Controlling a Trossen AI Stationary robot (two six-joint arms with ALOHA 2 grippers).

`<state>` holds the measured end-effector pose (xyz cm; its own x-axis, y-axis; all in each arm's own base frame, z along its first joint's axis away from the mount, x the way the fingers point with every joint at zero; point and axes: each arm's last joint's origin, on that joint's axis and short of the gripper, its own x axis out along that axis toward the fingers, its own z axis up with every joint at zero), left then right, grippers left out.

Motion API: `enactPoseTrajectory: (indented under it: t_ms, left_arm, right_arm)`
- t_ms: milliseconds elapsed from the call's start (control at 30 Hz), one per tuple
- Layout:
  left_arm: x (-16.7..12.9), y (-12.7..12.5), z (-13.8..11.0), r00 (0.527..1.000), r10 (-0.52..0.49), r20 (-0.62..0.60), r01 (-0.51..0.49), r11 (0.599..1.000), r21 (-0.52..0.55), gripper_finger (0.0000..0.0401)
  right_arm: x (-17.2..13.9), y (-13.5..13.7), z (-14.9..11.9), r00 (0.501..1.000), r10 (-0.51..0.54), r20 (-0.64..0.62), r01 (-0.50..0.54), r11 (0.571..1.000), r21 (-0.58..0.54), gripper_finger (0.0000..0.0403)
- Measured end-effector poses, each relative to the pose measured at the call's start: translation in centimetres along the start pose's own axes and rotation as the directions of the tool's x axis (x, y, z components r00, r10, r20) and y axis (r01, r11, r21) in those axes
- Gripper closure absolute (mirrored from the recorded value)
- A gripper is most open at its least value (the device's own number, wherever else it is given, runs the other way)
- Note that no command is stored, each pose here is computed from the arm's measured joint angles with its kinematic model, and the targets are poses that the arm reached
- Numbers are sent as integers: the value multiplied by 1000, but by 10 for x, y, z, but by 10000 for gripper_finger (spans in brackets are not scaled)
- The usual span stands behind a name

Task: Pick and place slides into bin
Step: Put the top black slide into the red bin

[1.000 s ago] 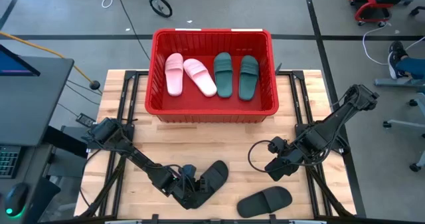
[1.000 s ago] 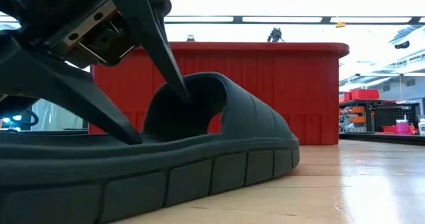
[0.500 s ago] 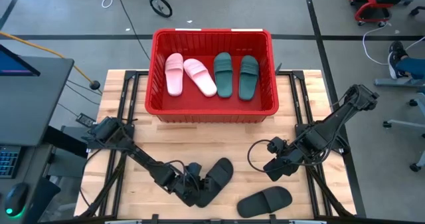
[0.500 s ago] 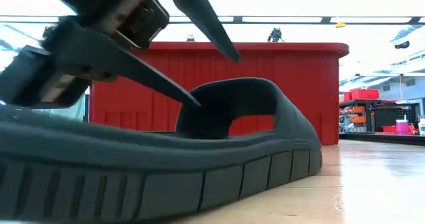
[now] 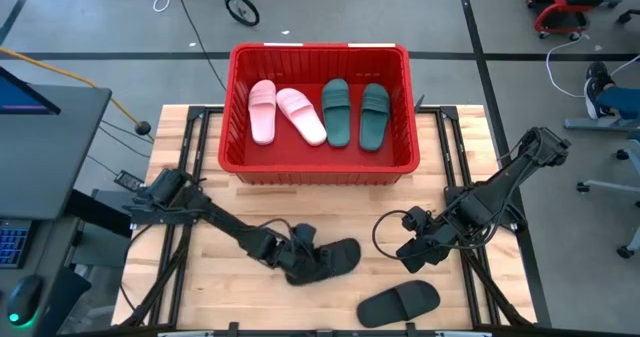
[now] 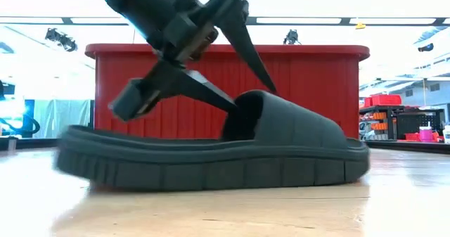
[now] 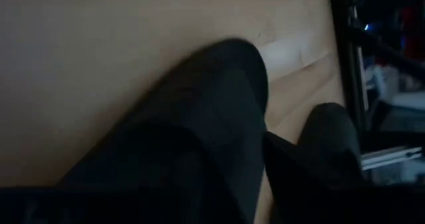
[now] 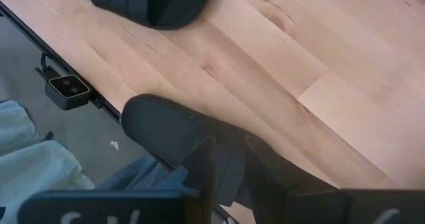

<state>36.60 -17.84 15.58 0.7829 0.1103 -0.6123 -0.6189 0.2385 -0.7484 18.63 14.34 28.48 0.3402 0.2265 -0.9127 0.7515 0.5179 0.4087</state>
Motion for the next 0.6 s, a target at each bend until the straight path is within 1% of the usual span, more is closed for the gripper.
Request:
enactPoseTrajectory:
  t_ms: [100,167,200,233,300,333,400,500,600]
  left_arm:
    - [5,0,8,1000,10,-19,-9,997,75,305]
    - [6,-3,13,999,3,-35,1,995,95,361]
    - [5,-5,16,999,-7,-41,11,996,92,379]
    - [3,-8,18,999,-28,-45,31,996,80,384]
    - [-3,-18,24,996,-84,-41,87,994,70,382]
    - [-9,-26,28,991,-126,-38,128,989,79,382]
    - [-30,-46,42,973,-229,-9,229,969,92,389]
    - [-72,-73,75,936,-340,95,325,934,147,390]
    - [-110,-88,120,891,-393,227,335,907,254,389]
  right_arm:
    - [0,0,0,1000,0,0,0,1000,-5,323]
    - [0,0,0,1000,0,5,0,1000,-20,322]
    - [0,0,0,1000,0,13,0,1000,-21,322]
    - [0,0,1,1000,3,20,-3,1000,-13,323]
    - [-1,1,-1,1000,10,25,-10,1000,-1,325]
    - [-3,2,-2,1000,13,24,-13,1000,-5,327]
    - [-8,5,-4,999,38,29,-37,999,-26,331]
    - [-20,6,-6,993,87,83,-82,995,-60,335]
    - [-33,2,-4,977,135,164,-126,990,-64,336]
